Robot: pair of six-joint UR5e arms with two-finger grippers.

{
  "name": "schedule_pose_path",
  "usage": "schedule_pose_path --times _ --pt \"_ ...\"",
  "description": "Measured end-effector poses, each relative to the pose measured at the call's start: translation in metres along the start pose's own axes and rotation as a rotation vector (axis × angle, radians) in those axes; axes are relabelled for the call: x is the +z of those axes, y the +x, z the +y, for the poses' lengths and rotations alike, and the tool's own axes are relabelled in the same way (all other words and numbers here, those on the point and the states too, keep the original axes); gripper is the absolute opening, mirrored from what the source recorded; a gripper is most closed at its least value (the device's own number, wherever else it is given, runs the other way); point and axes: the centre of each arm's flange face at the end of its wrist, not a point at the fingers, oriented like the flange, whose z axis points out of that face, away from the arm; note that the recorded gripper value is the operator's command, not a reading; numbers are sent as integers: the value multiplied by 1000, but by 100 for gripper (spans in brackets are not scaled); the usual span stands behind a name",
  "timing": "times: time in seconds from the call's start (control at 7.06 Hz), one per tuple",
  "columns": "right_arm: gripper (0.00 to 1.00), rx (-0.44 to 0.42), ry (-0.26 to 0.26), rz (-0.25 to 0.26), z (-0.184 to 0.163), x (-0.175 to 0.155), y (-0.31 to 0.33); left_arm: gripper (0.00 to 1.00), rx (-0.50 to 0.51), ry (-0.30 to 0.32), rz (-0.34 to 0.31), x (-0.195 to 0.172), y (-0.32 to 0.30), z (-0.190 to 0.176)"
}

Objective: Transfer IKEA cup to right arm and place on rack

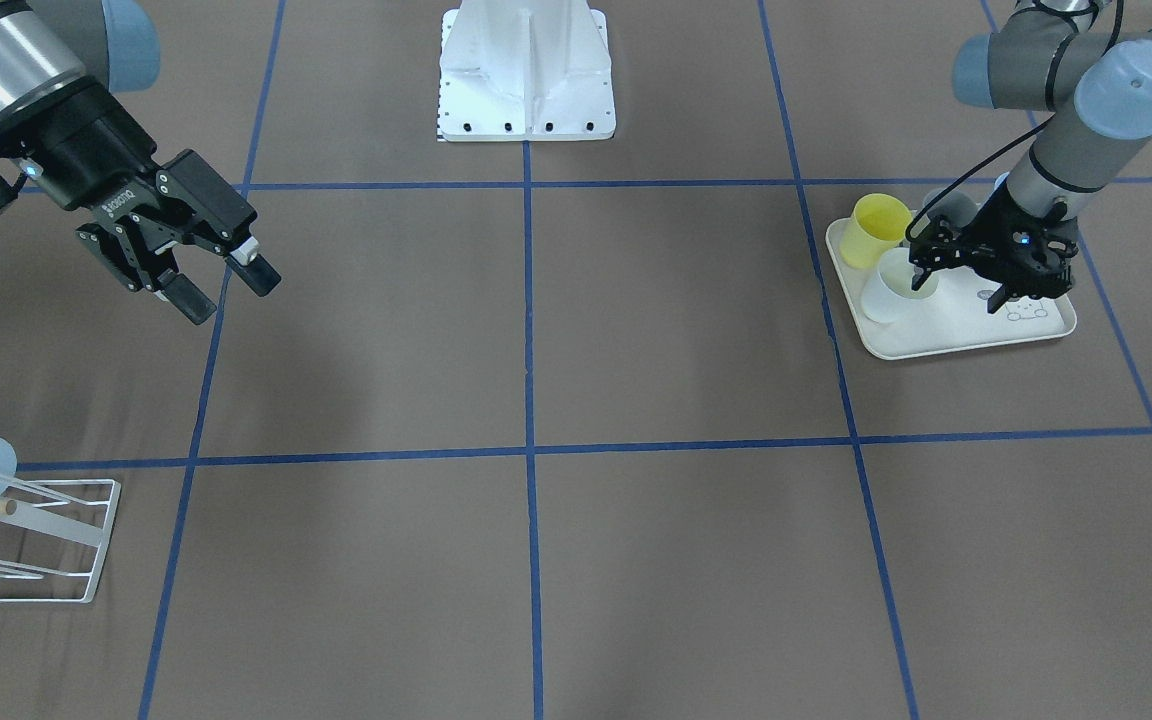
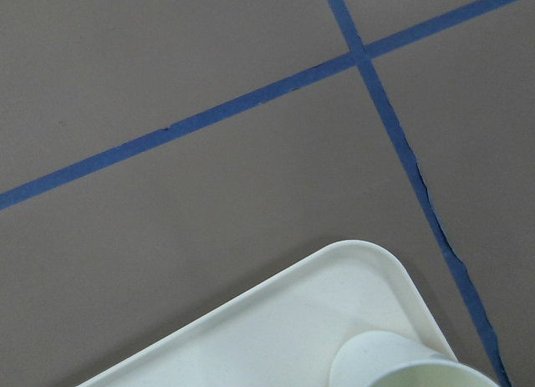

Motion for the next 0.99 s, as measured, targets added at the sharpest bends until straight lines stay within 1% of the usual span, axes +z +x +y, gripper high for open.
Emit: schedule_pose_path --times 0.14,0.42,0.99 --pt "100 0 0 1 0 0 0 94 2 -5 2 2 2 1" --pt "100 1 0 1 0 1 1 68 12 -18 7 8 9 4" --pt "100 -2 0 -5 0 0 0 26 23 -34 8 15 12 8"
